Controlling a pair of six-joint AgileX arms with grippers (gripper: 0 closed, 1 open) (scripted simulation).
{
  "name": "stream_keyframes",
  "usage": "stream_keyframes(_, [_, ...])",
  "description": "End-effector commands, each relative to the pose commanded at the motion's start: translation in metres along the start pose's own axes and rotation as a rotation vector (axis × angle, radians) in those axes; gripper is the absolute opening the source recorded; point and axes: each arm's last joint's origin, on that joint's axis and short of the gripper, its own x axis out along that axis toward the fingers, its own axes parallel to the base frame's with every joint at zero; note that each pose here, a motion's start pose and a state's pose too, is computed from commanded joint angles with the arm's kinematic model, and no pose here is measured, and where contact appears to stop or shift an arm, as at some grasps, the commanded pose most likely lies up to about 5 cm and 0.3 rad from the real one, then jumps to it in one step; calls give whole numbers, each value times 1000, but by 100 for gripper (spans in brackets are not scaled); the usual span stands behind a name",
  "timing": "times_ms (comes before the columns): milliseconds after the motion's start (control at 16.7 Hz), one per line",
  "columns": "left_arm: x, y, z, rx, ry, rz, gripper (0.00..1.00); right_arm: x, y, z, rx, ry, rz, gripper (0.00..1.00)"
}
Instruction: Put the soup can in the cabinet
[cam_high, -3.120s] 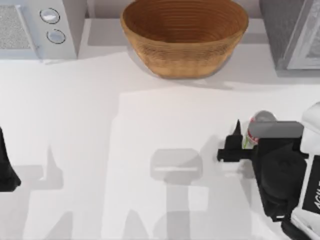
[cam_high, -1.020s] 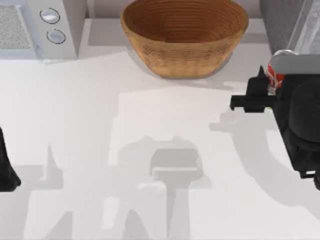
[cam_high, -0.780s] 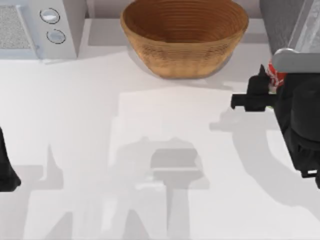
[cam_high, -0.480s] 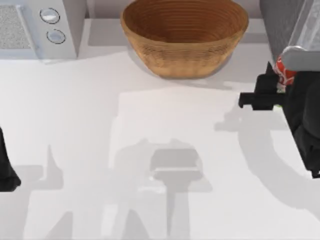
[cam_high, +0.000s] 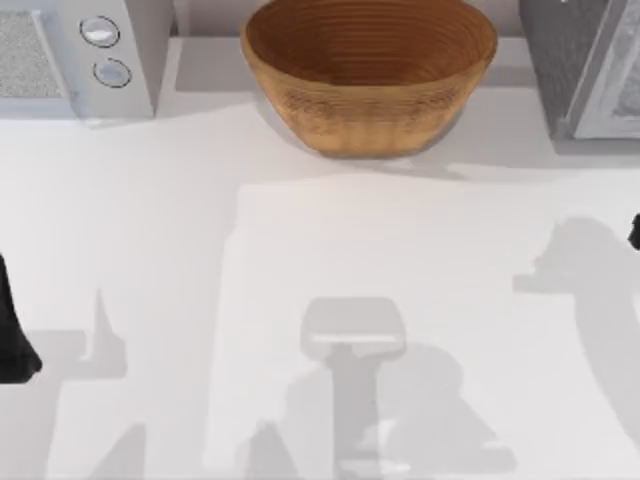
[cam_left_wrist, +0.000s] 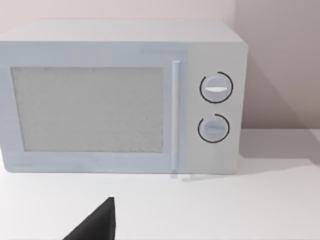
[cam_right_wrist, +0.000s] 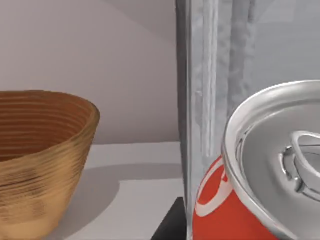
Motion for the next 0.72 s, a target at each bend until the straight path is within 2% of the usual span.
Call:
stream_keyframes(360, [0, 0, 0, 0, 0, 0, 100, -50, -43, -29, -12, -80, 1, 0])
stream_keyframes(720, [0, 0, 0, 0, 0, 0, 100, -63, -56, -61, -37, -93, 9, 0])
